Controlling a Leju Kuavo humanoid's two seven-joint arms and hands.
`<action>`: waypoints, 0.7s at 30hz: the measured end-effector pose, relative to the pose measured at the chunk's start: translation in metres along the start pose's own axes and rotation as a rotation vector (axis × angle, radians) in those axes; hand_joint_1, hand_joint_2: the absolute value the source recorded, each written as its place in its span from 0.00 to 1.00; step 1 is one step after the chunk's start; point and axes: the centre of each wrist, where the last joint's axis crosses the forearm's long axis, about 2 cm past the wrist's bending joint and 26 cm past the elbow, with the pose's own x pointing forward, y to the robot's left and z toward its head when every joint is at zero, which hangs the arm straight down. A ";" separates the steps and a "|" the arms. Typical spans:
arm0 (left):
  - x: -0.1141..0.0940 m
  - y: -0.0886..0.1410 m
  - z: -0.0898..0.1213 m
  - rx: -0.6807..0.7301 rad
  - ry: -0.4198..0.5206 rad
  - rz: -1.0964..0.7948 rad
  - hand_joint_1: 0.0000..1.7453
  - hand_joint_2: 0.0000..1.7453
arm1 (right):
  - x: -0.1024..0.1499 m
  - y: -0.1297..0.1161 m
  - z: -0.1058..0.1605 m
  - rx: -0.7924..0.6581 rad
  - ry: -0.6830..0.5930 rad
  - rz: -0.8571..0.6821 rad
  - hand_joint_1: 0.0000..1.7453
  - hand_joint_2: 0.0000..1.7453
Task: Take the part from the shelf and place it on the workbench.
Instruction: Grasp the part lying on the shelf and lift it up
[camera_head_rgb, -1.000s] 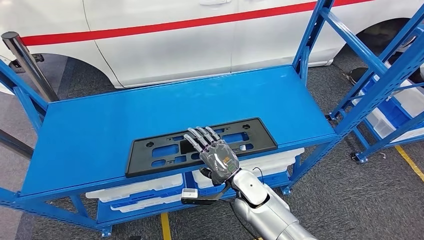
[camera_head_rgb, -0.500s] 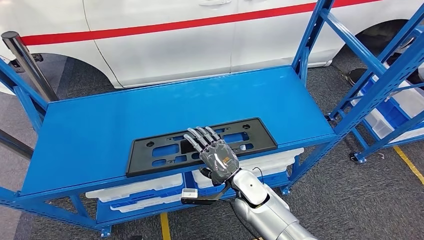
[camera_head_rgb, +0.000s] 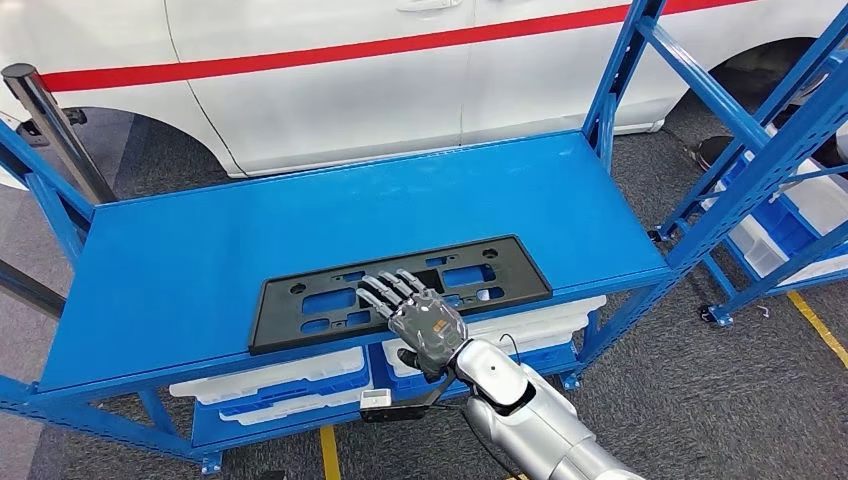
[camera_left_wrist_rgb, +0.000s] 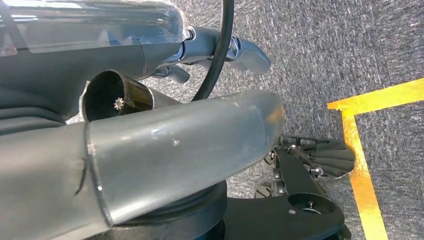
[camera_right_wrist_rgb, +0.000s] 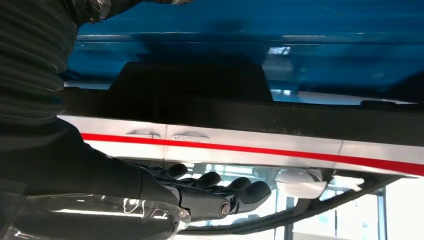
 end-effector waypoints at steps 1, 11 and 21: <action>0.000 0.000 0.000 -0.001 0.000 0.000 0.00 0.00 | -0.001 0.000 0.000 0.003 0.001 0.003 0.00 1.00; 0.000 -0.002 0.001 -0.003 0.000 0.000 0.00 0.00 | -0.004 0.003 0.000 0.028 0.004 0.010 0.00 1.00; 0.000 -0.002 0.001 -0.005 -0.001 -0.001 0.00 0.00 | -0.003 0.007 0.001 0.047 -0.001 0.016 0.00 1.00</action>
